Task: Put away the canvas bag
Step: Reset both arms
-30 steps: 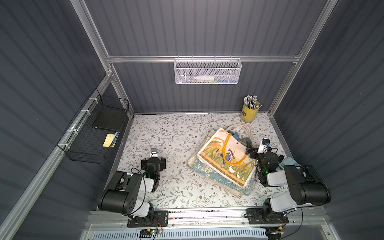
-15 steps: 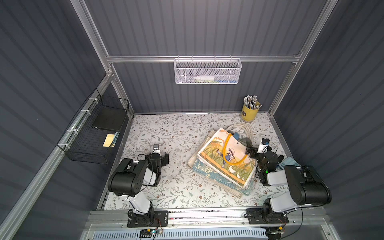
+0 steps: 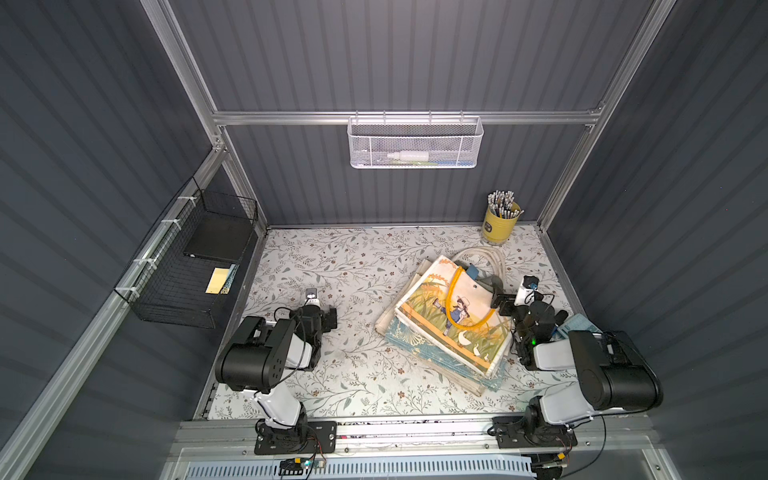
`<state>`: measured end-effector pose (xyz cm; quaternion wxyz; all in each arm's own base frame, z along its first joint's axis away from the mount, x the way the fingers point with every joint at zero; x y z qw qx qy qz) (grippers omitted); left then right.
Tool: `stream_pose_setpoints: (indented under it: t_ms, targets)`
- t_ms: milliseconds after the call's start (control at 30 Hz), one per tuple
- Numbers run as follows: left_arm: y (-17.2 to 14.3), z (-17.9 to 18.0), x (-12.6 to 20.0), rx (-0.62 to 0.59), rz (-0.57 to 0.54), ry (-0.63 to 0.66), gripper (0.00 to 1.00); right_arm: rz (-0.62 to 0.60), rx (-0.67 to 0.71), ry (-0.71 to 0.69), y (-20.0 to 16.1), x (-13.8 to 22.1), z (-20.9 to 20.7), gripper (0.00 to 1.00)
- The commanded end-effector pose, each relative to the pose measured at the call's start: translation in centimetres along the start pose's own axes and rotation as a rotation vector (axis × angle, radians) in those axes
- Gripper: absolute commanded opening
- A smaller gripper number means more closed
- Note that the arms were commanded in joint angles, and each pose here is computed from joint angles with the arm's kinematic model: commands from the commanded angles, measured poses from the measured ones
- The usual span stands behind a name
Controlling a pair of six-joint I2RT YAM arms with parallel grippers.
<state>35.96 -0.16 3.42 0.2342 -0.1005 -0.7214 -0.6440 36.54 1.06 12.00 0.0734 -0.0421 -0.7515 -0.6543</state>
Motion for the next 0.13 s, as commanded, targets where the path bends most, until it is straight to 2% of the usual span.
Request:
stream_pose_setpoints:
  t_ms: [0,100]
  targets:
    - [-0.32,0.04,-0.34,0.011,0.025,-0.003,1.00,-0.011,-0.003,0.008,0.54,-0.35,0.01,0.99]
    - [-0.30,0.08,-0.34,0.011,0.024,-0.002,0.99,-0.018,-0.006,0.001,0.59,-0.09,-0.10,0.99]
Point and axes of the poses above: each gripper's point midway between its finger pads, its own x axis back along the fingers, its own z axis along the line the jaws close on, y = z × x, the point moved 1 cm from there along x, back along the fingers, and after that the axes turned 10 degrees about x, right-handed, at the moved point
